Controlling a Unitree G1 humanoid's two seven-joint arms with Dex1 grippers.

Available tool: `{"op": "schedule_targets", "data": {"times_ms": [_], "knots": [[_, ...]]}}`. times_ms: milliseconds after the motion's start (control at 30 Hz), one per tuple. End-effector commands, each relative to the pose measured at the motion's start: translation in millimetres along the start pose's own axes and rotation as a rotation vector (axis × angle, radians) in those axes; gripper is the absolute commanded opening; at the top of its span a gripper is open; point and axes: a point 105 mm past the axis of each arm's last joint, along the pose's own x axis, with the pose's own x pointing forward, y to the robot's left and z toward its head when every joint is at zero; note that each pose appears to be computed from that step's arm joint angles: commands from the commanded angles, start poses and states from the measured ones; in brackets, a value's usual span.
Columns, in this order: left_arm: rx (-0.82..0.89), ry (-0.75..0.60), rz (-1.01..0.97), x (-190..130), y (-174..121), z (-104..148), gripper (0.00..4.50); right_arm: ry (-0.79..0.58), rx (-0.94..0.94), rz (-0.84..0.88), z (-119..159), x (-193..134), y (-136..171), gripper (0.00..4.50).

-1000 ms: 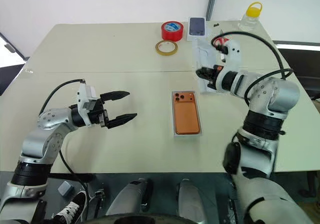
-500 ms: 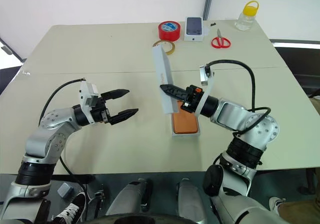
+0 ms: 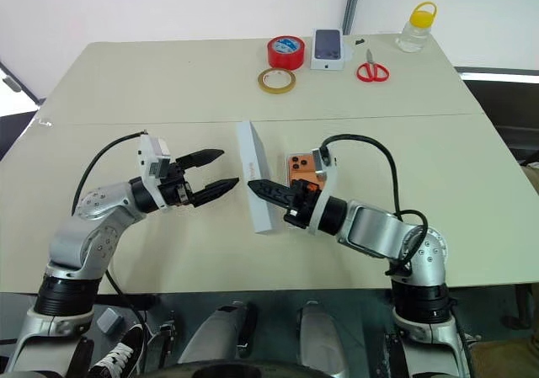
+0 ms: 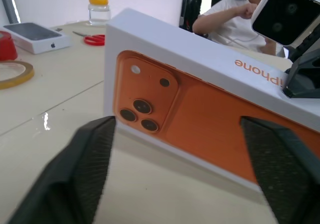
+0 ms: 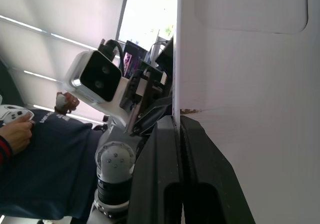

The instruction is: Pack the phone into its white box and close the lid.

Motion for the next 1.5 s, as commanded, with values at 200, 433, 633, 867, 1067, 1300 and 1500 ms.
{"op": "schedule_targets", "data": {"times_ms": [200, 433, 633, 867, 1067, 1300, 1500], "knots": [[0.019, 0.03, 0.025, 11, -14, -19, 0.09, -0.013, 0.077, -0.083, 8, 6, -16, 0.0], [-0.013, 0.015, 0.021, 44, -22, -36, 0.09, -0.053, 0.104, -0.118, 18, 0, -26, 0.0], [-0.038, 0.007, -0.003, 65, -26, -43, 0.04, -0.088, 0.11, -0.167, 26, -11, -36, 2.42], [-0.052, -0.028, -0.048, 88, -36, -41, 0.04, -0.144, -0.136, -0.257, 74, -61, -36, 4.02], [-0.088, -0.042, -0.089, 111, -47, -43, 0.04, -0.138, -0.426, -0.475, 108, -104, -59, 4.02], [-0.08, -0.028, -0.094, 113, -45, -46, 0.04, -0.004, -0.925, -0.657, 103, -105, -86, 0.95], [-0.044, 0.018, -0.065, 87, -36, -46, 0.04, 0.058, -1.18, -0.565, 97, -87, -78, 0.06]]}}
